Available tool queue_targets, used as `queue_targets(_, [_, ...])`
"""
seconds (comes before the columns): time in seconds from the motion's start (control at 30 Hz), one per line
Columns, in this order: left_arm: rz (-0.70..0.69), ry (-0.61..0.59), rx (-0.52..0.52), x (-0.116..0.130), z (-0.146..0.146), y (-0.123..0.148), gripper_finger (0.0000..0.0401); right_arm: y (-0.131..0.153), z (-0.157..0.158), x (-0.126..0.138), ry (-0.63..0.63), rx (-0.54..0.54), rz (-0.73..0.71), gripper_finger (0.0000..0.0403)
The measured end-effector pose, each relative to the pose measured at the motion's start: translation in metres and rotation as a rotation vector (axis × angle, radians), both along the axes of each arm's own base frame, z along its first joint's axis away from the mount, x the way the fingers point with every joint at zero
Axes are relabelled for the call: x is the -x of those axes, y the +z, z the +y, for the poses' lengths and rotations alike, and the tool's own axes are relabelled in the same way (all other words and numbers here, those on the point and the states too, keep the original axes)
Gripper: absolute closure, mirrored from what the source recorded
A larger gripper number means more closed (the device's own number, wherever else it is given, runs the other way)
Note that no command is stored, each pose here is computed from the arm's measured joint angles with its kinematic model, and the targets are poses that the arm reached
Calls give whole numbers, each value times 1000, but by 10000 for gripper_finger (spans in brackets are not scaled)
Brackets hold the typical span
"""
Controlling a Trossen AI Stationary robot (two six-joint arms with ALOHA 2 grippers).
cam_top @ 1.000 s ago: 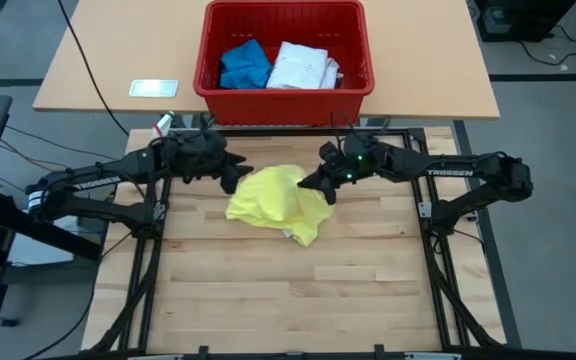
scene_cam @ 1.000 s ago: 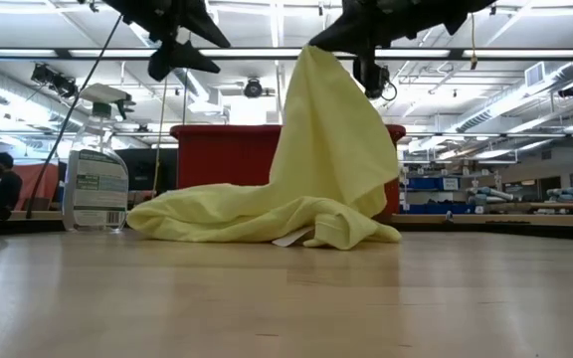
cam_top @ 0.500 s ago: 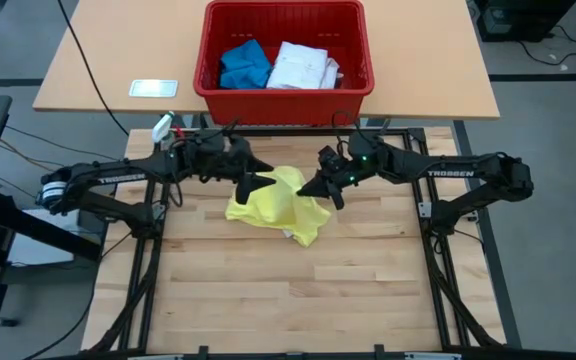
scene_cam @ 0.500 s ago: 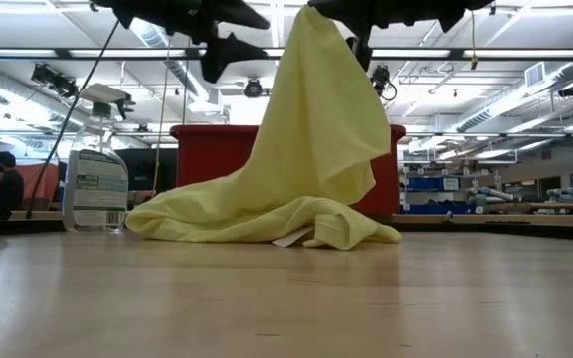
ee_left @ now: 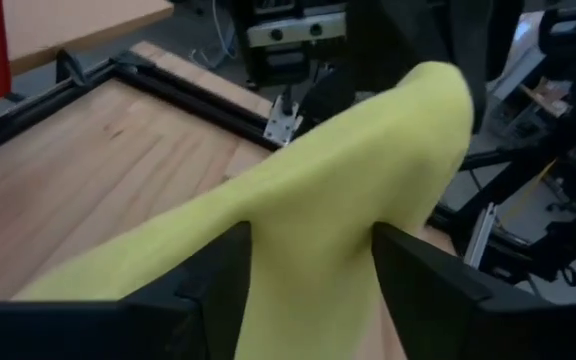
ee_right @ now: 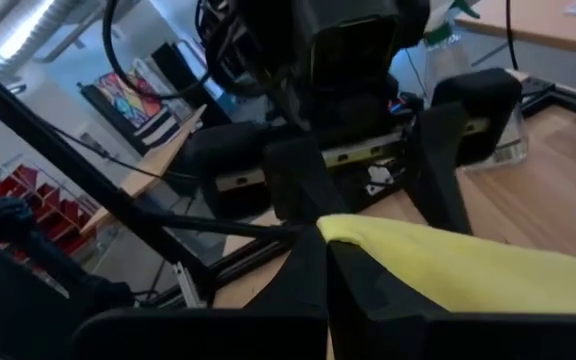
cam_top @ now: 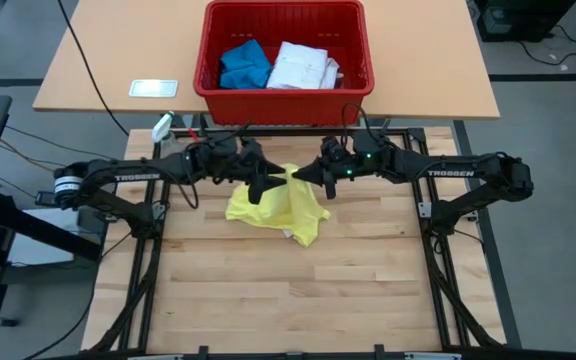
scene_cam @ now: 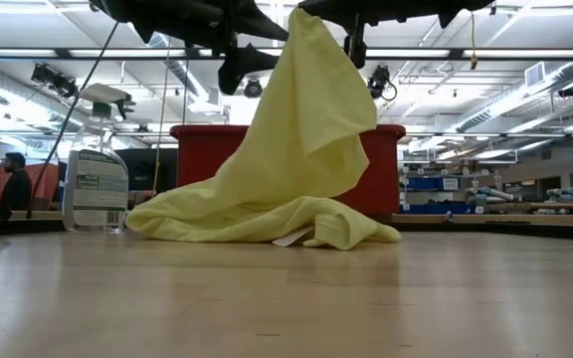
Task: Fold Laundry from Bin
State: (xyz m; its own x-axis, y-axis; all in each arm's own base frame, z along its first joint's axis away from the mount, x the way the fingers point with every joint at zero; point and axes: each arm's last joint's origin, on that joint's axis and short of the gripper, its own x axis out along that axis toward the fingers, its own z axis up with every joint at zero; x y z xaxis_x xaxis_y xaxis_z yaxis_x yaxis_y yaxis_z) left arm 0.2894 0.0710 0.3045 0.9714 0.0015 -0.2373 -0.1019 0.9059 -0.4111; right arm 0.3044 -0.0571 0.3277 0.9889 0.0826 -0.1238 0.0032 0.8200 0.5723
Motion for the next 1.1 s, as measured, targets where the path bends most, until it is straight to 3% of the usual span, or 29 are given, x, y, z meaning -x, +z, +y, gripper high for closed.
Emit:
queue_targets(0.17, [-10, 14, -8, -2, -4, 1, 242, 1, 0, 0, -12, -3, -6, 403])
queue_targets(0.3, [-36, 30, -17, -3, -5, 3, 249, 3, -1, 0, -14, 2, -34, 403])
queue_targets(0.57, [-95, 39, -30, -5, -7, 9, 219, 9, -8, 1, -26, 14, -92, 403])
queue_targets(0.83, [-130, -8, -38, -5, -8, 12, 204, 10, -5, 1, 49, 9, -97, 403])
queue_targets(0.97, [-139, -26, -38, -6, -12, 13, 232, 9, -6, 1, 45, 8, -95, 403])
queue_targets(1.1, [-159, -42, -42, -7, -17, 15, 298, 10, -11, 2, 6, -14, -93, 403])
